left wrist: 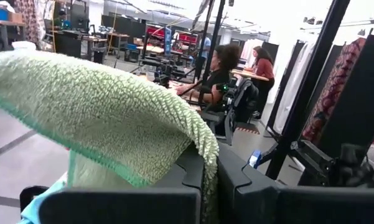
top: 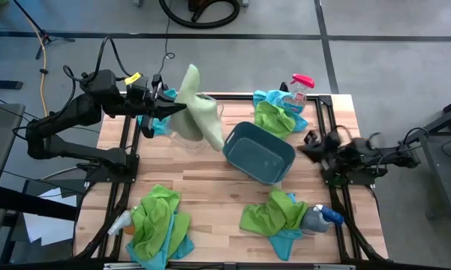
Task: Sort microfiber towel by color & place in baskets
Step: Put the light green microfiber towel into the blue bin
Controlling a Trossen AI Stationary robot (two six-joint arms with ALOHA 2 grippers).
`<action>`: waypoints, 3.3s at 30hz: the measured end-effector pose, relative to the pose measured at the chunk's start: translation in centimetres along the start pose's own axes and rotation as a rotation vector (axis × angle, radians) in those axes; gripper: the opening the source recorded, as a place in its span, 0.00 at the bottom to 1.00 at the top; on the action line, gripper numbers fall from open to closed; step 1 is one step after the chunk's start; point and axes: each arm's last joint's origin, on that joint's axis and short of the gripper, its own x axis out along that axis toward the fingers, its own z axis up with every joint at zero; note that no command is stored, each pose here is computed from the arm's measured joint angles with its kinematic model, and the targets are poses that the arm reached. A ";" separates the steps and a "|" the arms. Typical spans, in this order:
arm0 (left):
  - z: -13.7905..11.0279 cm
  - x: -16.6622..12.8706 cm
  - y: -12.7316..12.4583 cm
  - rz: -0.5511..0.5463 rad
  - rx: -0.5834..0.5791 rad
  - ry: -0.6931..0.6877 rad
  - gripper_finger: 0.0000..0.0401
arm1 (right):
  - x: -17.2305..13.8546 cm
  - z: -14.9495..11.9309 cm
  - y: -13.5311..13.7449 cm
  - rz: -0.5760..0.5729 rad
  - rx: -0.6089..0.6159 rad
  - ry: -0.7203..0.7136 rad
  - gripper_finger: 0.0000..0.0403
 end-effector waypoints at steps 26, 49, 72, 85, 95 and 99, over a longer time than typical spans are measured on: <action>0.1 0.2 0.1 0.033 0.035 -0.016 0.00 | 21.1 7.9 2.3 -0.500 -0.375 0.003 0.00; -1.4 3.2 1.2 0.090 0.189 0.070 0.00 | 36.0 9.4 2.0 -0.250 -0.535 0.700 0.86; -0.8 3.1 1.0 0.058 0.217 0.009 0.00 | 39.5 6.7 0.6 -0.138 -0.497 0.541 0.88; -0.7 3.1 1.0 0.057 0.220 -0.004 0.00 | 40.3 5.7 0.0 -0.135 -0.470 0.505 0.30; -0.7 3.1 1.0 0.073 0.212 -0.008 0.00 | 40.2 5.8 -0.1 -0.074 -0.437 0.521 0.01; 0.0 2.8 1.0 0.103 0.173 -0.023 0.08 | 39.8 6.7 -0.2 -0.084 -0.464 0.539 0.01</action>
